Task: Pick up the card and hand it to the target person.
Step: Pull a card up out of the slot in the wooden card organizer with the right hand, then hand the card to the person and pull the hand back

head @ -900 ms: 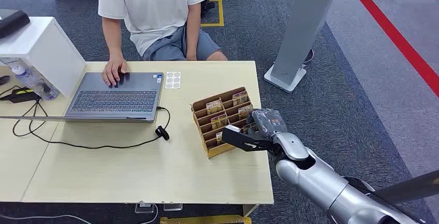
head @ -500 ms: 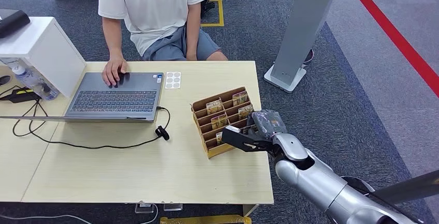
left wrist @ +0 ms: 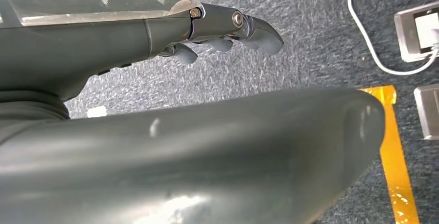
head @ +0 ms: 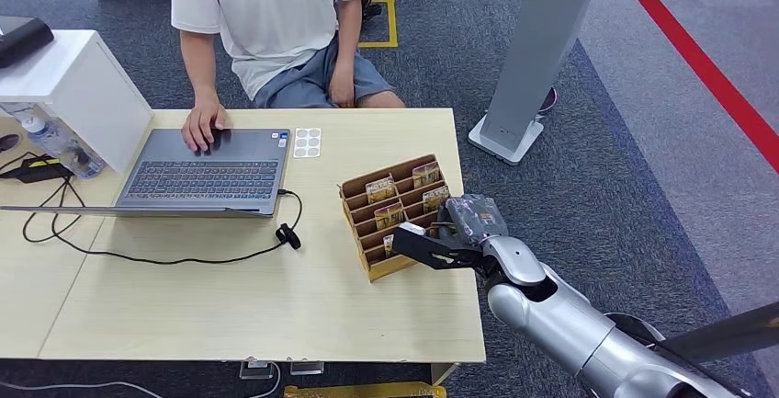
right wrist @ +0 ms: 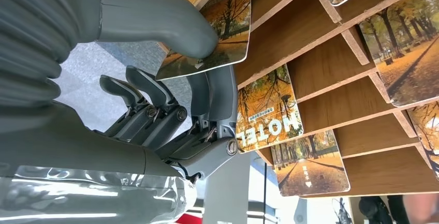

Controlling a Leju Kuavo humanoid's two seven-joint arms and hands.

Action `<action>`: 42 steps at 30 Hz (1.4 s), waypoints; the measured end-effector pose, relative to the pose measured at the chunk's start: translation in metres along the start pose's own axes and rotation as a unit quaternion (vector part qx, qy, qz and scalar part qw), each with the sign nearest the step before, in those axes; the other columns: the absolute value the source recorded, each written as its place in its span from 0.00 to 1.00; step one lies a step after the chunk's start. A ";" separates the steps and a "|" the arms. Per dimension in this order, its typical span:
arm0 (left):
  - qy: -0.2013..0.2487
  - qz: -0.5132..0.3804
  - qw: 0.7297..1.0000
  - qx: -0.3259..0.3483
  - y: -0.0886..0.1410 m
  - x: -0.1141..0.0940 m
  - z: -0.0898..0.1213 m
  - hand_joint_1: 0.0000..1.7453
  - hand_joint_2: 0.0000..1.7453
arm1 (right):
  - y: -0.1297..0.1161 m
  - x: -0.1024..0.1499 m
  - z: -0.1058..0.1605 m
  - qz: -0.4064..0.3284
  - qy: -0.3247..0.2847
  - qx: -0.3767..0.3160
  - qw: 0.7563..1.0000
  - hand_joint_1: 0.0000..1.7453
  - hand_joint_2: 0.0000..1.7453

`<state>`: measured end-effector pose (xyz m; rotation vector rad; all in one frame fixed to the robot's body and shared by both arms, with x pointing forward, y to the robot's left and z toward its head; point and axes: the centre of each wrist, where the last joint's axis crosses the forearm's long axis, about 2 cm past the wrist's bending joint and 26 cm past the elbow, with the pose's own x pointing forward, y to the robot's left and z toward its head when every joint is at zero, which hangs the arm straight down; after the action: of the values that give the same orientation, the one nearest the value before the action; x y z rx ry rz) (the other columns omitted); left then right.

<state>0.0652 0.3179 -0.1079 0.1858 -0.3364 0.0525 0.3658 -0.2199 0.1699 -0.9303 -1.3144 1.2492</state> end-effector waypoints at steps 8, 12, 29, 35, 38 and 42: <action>0.005 0.007 1.000 -0.004 -0.002 0.000 0.000 0.00 0.00 | -0.100 0.012 0.005 -0.011 -0.048 -0.110 0.993 1.00 1.00; 0.009 0.007 1.000 -0.006 -0.003 -0.001 0.001 0.00 0.00 | -0.148 0.023 0.016 -0.045 -0.090 -0.161 0.982 1.00 1.00; 0.013 0.012 1.000 -0.015 -0.011 -0.001 0.002 0.00 0.00 | -0.097 0.045 -0.003 -0.090 -0.139 -0.241 0.956 1.00 1.00; 0.014 0.003 1.000 -0.020 -0.015 -0.001 0.002 0.00 0.00 | -0.069 0.043 -0.012 -0.079 -0.132 -0.281 0.947 1.00 1.00; 0.012 0.001 1.000 -0.022 -0.017 -0.001 0.003 0.00 0.00 | -0.056 0.043 -0.017 -0.081 -0.131 -0.290 0.945 1.00 1.00; 0.012 0.001 1.000 -0.022 -0.017 0.000 0.003 0.00 0.00 | -0.053 0.043 -0.018 -0.081 -0.131 -0.291 0.944 1.00 1.00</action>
<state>0.0657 0.3004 -0.1085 0.1406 -0.3129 0.0490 0.3830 -0.1830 0.2278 -1.0531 -1.9940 0.8842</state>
